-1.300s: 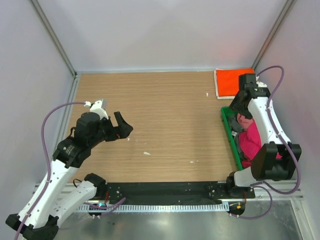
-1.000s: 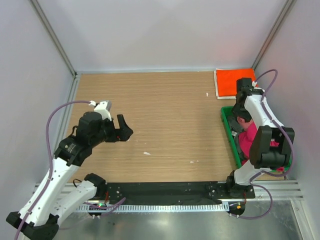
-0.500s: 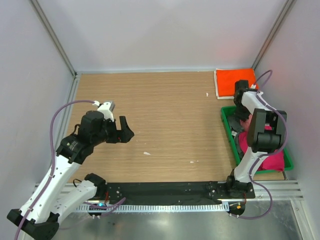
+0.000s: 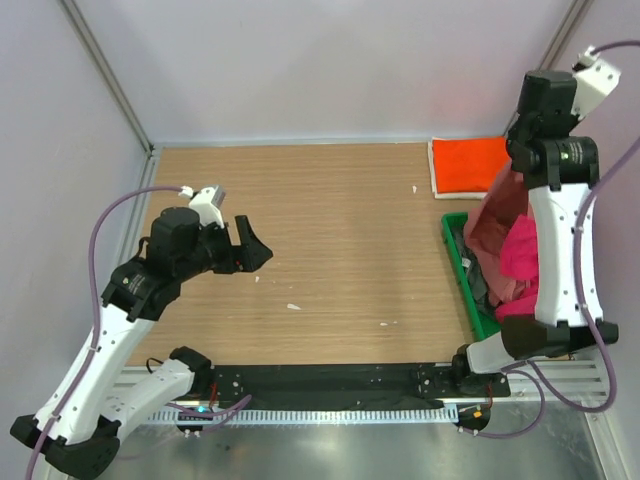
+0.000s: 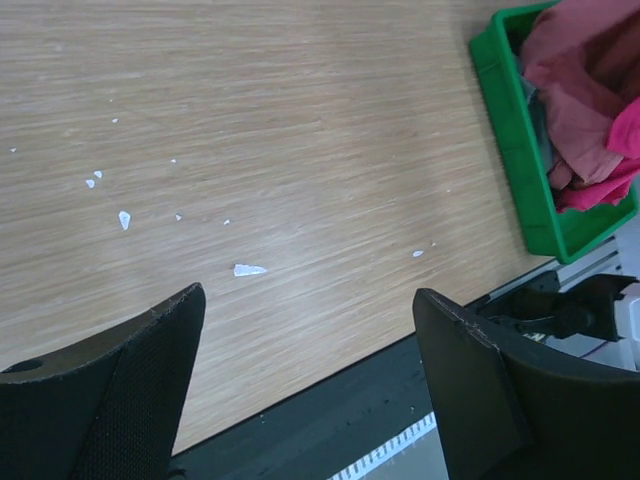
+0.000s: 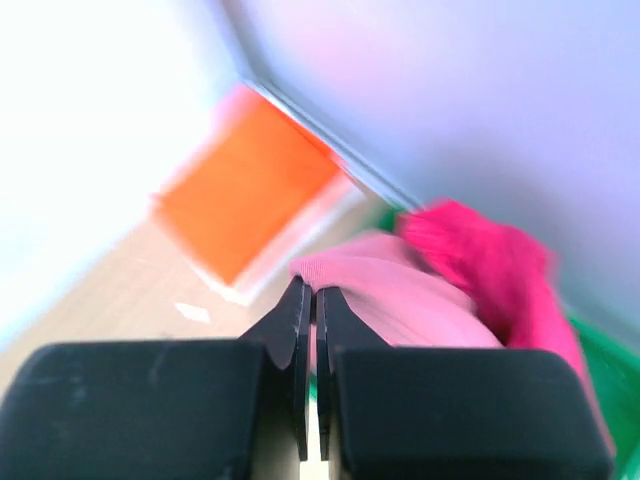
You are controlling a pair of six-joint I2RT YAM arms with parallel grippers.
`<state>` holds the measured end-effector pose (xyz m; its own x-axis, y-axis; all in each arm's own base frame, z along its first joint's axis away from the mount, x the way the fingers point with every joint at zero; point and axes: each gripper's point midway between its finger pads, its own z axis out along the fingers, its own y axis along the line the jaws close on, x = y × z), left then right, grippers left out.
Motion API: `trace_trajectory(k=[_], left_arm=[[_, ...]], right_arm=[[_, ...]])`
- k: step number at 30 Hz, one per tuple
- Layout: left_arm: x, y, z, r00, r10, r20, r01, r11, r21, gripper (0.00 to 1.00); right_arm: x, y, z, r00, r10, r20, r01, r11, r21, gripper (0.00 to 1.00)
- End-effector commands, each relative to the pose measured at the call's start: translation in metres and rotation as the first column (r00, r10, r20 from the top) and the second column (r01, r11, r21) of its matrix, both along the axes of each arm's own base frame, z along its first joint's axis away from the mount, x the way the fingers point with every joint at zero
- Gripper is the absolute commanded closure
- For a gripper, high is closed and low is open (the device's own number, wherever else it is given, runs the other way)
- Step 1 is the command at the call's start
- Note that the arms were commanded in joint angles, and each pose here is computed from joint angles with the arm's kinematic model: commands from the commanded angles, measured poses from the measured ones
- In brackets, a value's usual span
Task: Fold and stack the t-shirts
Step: Grab the tshirt from the pile, then move the tshirt to the center of the board
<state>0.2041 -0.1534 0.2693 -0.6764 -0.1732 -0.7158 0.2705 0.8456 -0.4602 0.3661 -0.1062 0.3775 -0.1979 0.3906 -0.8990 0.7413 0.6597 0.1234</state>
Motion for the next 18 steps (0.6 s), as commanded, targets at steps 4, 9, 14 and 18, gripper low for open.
trace_trajectory(k=[4,9,14,18], left_arm=[[-0.007,-0.007,0.034,1.000,0.019,0.002,-0.019,0.992,-0.121,0.15],[-0.015,0.000,0.042,0.997,0.072,0.002,-0.071,0.983,-0.167,0.15],[-0.020,0.018,0.051,0.986,0.166,0.035,-0.156,0.970,-0.187,0.12],[-0.025,0.028,0.061,0.974,0.214,0.069,-0.195,0.956,-0.219,0.07]], right_arm=[[-0.050,0.067,0.207,0.826,0.242,0.508,-0.198,0.970,-0.141,0.99],[-0.075,0.130,0.282,0.497,0.487,0.718,-0.522,0.829,-0.201,0.99],[-0.098,0.238,0.320,0.038,0.449,0.893,-0.928,0.347,-0.135,0.99],[-0.128,0.311,0.330,-0.155,0.372,0.915,-0.984,0.022,-0.175,0.99]])
